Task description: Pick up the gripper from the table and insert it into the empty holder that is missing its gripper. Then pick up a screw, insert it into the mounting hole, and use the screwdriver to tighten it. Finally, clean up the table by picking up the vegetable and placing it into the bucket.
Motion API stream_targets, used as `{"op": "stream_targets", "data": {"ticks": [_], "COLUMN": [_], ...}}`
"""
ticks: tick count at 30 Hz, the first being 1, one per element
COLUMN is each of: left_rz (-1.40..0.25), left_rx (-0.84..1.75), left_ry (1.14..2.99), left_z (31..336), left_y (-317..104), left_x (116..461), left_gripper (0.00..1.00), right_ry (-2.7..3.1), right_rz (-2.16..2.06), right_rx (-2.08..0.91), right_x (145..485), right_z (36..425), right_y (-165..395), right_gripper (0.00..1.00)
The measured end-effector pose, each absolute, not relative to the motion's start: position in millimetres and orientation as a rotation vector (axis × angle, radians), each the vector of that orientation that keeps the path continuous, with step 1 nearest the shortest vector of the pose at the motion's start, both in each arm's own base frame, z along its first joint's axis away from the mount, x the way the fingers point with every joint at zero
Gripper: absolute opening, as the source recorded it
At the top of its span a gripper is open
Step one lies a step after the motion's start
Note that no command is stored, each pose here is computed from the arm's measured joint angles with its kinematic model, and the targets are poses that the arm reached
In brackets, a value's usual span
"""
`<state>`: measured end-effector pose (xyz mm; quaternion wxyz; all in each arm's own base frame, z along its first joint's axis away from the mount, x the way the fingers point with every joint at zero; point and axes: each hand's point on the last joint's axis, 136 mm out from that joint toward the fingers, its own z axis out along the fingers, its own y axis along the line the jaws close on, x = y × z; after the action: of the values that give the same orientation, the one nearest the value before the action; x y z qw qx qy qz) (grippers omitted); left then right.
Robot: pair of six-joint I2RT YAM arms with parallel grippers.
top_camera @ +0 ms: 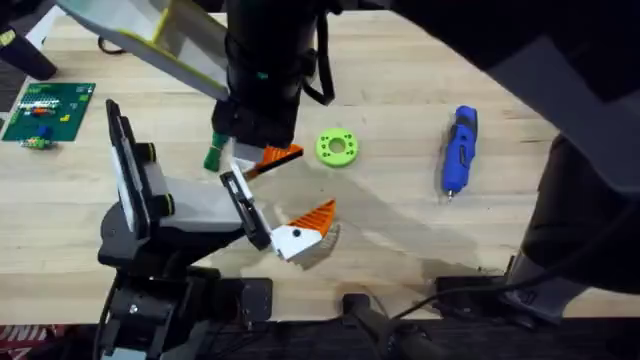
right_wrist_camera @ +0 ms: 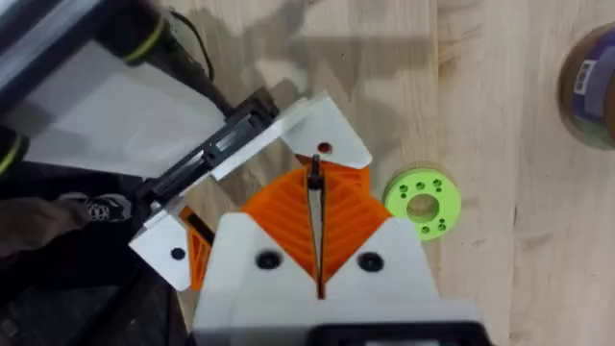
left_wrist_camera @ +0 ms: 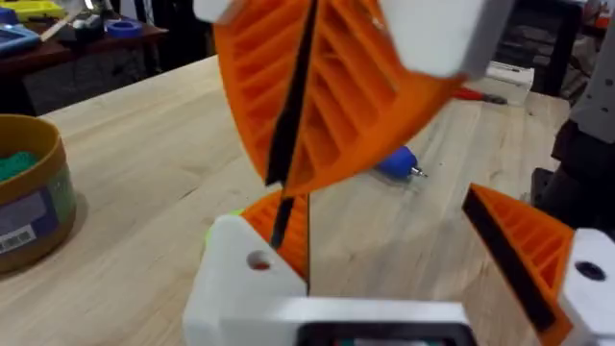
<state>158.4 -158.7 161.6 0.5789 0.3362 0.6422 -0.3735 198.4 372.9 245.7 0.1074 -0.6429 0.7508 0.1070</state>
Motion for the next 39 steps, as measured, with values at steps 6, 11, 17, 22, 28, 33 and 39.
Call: {"op": "stream_targets", "data": {"ticks": [6,11,17,22,28,33,39], "left_rz": [-0.873,-0.873,-0.873,-0.873,-0.873,-0.873,-0.873], "left_rx": [0.786,0.786,0.786,0.786,0.786,0.786,0.786], "left_ry": [1.502,1.502,1.502,1.502,1.502,1.502,1.502], "left_z": [161.6,161.6,161.6,161.6,161.6,161.6,161.6], "left_y": [-158.7,-158.7,-158.7,-158.7,-158.7,-158.7,-158.7], "left_x": [158.4,158.4,158.4,158.4,158.4,158.4,158.4], "left_gripper": [0.987,0.987,0.987,0.987,0.987,0.987,0.987], "right_ry": [2.214,2.215,2.22,2.236,2.253,2.253,2.25], "right_rz": [0.314,0.315,0.313,0.306,0.298,0.298,0.3], "right_rx": [-1.887,-1.88,-1.88,-1.891,-1.903,-1.902,-1.901], "right_x": [200.2,202.3,203.1,204.3,205.7,205.7,206.1], "right_z": [245.5,245.7,244.6,237.0,228.2,228.2,228.4], "right_y": [372.2,371.9,371.5,373.5,375.8,375.8,376.5], "right_gripper": [0.004,0.004,0.004,0.004,0.004,0.004,0.004]}}
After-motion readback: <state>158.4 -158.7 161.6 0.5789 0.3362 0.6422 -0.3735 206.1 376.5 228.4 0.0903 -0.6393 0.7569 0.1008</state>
